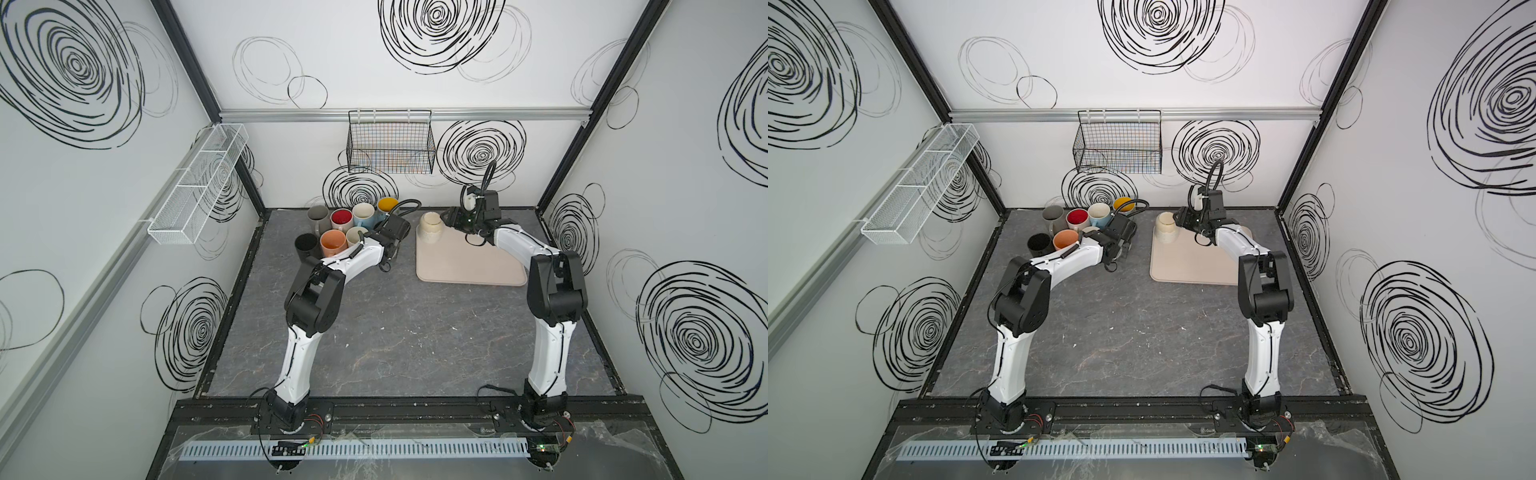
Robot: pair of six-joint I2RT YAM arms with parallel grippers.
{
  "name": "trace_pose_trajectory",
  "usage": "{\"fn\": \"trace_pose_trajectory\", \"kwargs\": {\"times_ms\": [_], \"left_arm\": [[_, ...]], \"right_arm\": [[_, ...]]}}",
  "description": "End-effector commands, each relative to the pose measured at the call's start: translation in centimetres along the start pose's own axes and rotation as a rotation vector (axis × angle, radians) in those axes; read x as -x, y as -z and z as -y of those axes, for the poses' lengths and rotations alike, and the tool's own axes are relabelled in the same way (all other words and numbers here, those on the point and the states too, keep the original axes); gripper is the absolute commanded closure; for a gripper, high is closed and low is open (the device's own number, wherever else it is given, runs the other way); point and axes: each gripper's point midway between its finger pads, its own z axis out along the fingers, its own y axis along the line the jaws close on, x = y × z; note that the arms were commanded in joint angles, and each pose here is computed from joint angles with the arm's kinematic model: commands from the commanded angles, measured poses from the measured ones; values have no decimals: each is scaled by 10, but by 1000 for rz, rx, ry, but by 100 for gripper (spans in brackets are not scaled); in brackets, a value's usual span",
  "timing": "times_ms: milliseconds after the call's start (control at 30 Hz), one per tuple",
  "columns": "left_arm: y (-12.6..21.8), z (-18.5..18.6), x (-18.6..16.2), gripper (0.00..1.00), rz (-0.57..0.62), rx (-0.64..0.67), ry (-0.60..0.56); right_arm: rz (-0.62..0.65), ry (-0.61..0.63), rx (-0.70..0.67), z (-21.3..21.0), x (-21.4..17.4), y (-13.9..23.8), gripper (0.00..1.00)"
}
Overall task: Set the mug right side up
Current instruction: 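Lower the black-and-white mug upright among the mugs with the left gripper, then withdraw the left gripper while the right gripper descends onto the speckled cream mug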
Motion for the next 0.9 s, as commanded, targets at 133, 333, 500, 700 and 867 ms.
{"fn": "trace_pose_trajectory", "kwargs": {"times_ms": [133,333,500,700,867], "left_arm": [[-5,-8,22,73,61,41,26],[-7,-11,25,53,44,21,63],[11,-13,32,44,76,19,76],[35,-22,32,38,101,6,81],[53,-24,36,36,133,-36,115]], "right_arm": [[-11,77,-1,11,1,-23,37],[-40,118,-11,12,2,-23,37],[30,150,9,10,18,-16,36],[15,144,74,2,24,-43,38],[28,153,100,-1,32,-61,37]]}}
